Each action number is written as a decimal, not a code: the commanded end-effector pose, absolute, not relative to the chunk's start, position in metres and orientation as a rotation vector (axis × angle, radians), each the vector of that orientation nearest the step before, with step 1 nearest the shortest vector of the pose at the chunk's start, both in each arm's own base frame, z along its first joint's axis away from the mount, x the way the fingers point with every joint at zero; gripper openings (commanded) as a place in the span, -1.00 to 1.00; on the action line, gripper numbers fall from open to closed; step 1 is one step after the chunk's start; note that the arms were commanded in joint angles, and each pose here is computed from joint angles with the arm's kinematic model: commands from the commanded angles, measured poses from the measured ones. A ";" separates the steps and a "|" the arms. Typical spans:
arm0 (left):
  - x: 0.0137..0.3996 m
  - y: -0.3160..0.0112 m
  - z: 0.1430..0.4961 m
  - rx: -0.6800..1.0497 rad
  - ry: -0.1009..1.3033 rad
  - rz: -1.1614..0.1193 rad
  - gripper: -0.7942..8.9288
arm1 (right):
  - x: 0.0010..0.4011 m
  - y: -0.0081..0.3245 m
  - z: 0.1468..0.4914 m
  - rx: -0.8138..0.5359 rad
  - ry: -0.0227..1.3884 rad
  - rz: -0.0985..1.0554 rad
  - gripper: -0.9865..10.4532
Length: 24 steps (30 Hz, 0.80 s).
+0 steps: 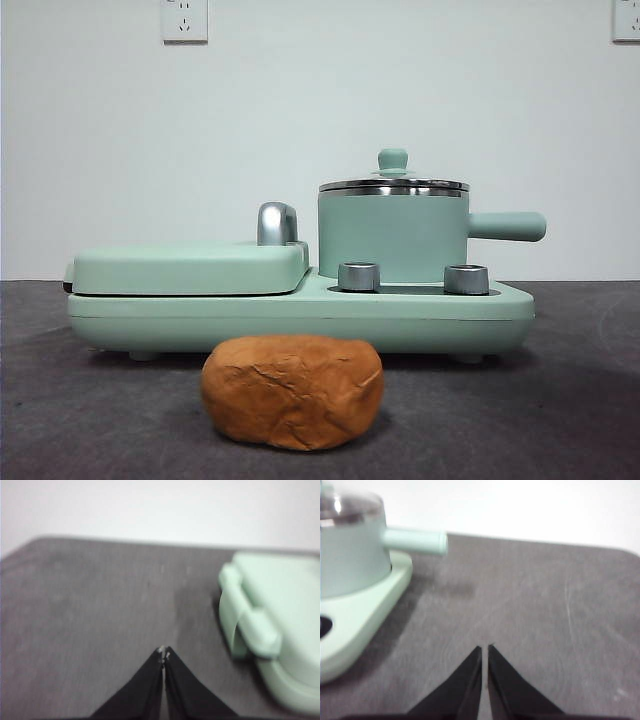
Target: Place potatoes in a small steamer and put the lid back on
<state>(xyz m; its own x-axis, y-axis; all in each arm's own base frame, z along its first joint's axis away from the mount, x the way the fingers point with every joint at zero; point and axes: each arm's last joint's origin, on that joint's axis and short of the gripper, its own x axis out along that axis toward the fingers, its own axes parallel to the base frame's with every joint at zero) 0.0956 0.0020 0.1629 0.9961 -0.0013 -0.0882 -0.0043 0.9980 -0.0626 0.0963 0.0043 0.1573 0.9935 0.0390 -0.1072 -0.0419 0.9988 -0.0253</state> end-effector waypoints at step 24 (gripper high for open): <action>0.087 -0.002 0.239 -0.313 -0.103 -0.170 -0.82 | 0.090 0.008 0.234 0.254 -0.075 0.178 -0.80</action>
